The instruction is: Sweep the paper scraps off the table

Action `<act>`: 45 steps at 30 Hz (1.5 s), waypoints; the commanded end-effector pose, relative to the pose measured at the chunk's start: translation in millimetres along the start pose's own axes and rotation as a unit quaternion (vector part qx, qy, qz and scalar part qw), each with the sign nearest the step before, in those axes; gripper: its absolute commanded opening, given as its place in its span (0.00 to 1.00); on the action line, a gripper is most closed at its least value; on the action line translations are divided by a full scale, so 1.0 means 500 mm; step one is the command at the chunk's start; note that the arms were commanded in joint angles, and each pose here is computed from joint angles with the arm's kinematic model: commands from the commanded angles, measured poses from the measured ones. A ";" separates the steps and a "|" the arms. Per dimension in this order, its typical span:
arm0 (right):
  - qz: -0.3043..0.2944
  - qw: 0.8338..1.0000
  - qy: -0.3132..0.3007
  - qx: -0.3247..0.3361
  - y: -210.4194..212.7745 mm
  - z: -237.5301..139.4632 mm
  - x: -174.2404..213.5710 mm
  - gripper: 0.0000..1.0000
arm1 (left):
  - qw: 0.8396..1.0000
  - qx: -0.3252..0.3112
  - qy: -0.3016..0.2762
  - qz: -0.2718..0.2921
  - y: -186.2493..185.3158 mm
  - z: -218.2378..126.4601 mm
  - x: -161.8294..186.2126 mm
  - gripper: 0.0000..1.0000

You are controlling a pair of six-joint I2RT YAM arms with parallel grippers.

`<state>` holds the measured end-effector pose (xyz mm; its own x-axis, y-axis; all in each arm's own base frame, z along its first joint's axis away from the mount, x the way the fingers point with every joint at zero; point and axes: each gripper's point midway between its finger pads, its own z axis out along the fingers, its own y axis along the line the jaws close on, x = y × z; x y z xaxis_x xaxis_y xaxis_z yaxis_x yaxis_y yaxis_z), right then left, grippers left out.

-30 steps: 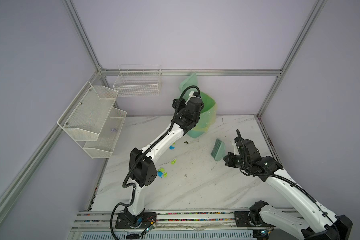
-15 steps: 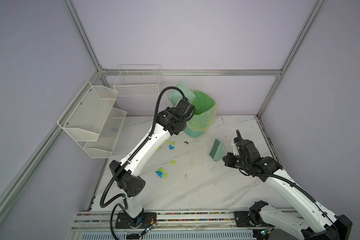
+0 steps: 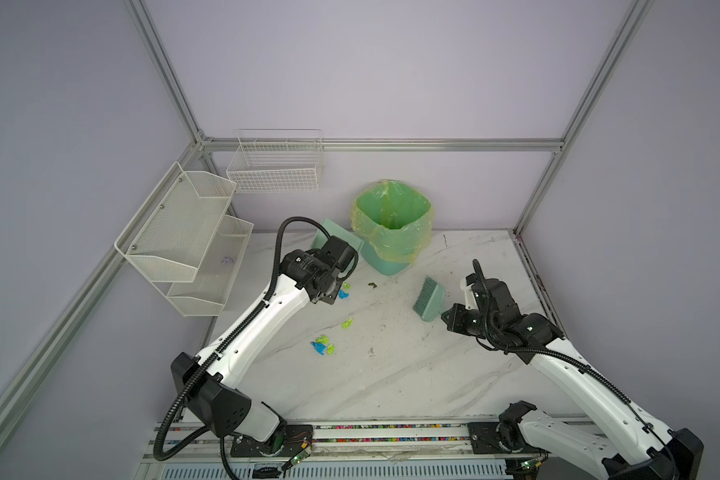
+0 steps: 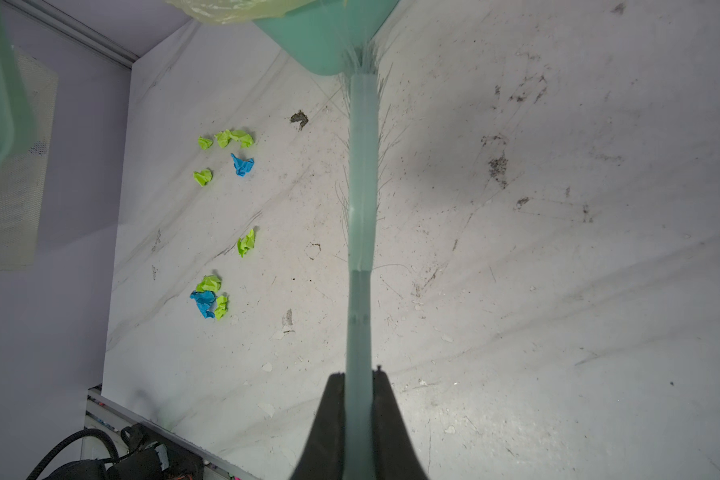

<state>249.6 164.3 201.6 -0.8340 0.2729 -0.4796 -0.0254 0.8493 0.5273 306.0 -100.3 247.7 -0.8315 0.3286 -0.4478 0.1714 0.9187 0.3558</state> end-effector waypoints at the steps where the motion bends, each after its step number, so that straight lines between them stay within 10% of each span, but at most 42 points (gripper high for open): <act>1: 0.028 0.999 -0.013 -0.037 0.029 -0.004 -0.015 0.00 | 0.996 0.055 -0.004 -0.067 -0.005 -0.001 0.040 0.00; 23: -0.010 0.987 0.043 -0.157 0.268 0.095 0.028 0.00 | 0.984 0.075 0.131 -0.097 0.007 0.102 0.190 0.00; 45: -0.062 0.946 0.200 -0.247 0.451 0.198 0.226 0.00 | 0.972 0.039 0.152 -0.176 0.090 0.103 0.174 0.00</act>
<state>196.4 411.2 155.5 -0.9626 -0.1178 -0.2440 -0.2632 0.6200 0.7392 252.8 -19.7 155.6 -0.9828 -0.0553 -0.1760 -0.0871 0.9801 0.1784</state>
